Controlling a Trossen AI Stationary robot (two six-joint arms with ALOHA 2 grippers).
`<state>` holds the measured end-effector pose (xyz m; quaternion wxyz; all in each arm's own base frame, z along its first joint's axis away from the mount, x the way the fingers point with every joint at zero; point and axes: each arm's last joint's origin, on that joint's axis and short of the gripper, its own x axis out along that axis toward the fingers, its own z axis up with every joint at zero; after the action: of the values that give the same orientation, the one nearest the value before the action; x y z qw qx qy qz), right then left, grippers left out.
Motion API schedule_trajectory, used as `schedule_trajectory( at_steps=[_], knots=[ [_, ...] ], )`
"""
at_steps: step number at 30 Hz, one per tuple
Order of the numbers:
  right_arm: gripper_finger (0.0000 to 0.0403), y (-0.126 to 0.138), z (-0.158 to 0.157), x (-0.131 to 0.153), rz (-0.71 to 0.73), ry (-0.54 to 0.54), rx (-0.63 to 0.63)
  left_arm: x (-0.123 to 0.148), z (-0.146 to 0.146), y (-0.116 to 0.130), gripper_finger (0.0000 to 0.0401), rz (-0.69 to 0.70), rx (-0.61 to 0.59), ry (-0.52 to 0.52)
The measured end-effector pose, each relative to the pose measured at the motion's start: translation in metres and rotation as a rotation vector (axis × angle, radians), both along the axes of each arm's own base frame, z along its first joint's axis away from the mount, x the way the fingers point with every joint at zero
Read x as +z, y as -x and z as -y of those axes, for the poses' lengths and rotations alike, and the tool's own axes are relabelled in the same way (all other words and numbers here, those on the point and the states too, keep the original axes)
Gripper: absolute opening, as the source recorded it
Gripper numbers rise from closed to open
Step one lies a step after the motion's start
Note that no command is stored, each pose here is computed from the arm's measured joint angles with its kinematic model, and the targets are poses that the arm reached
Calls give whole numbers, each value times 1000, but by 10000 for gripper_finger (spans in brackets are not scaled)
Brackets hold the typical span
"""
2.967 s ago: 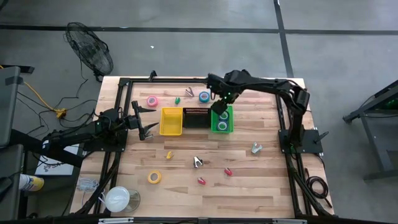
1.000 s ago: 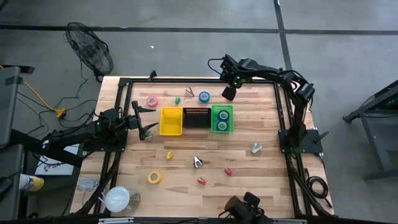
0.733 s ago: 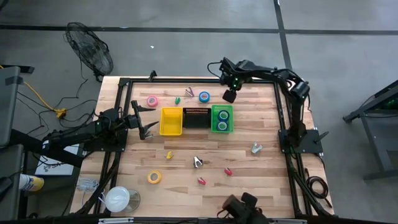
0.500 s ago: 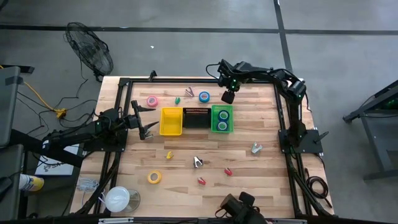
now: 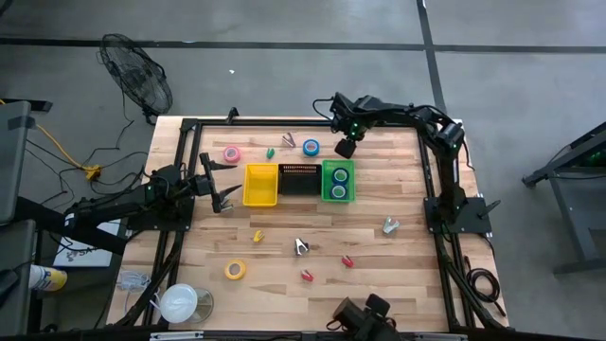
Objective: Pick and place Stapler, Stapler remover, tape
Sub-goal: Put the top red stapler into the black bin
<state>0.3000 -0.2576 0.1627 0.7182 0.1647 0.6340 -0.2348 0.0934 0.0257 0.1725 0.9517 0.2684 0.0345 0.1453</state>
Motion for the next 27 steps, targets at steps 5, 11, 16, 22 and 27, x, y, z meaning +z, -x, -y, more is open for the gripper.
schedule_trajectory(
  at_steps=[5,11,16,22,27],
  knots=[
    [209,-1,-2,0,1,-2,-41,0,0,0,282,0,0,0],
    [209,-3,-4,0,-11,17,-41,0,0,0,282,0,0,0],
    [209,-4,-5,0,-14,15,-38,0,0,0,282,0,0,0],
    [209,-3,-9,0,-18,-19,-53,0,0,0,282,0,0,0],
    [209,-7,-10,-10,-38,-30,-51,0,0,0,282,0,0,0]
  ],
)
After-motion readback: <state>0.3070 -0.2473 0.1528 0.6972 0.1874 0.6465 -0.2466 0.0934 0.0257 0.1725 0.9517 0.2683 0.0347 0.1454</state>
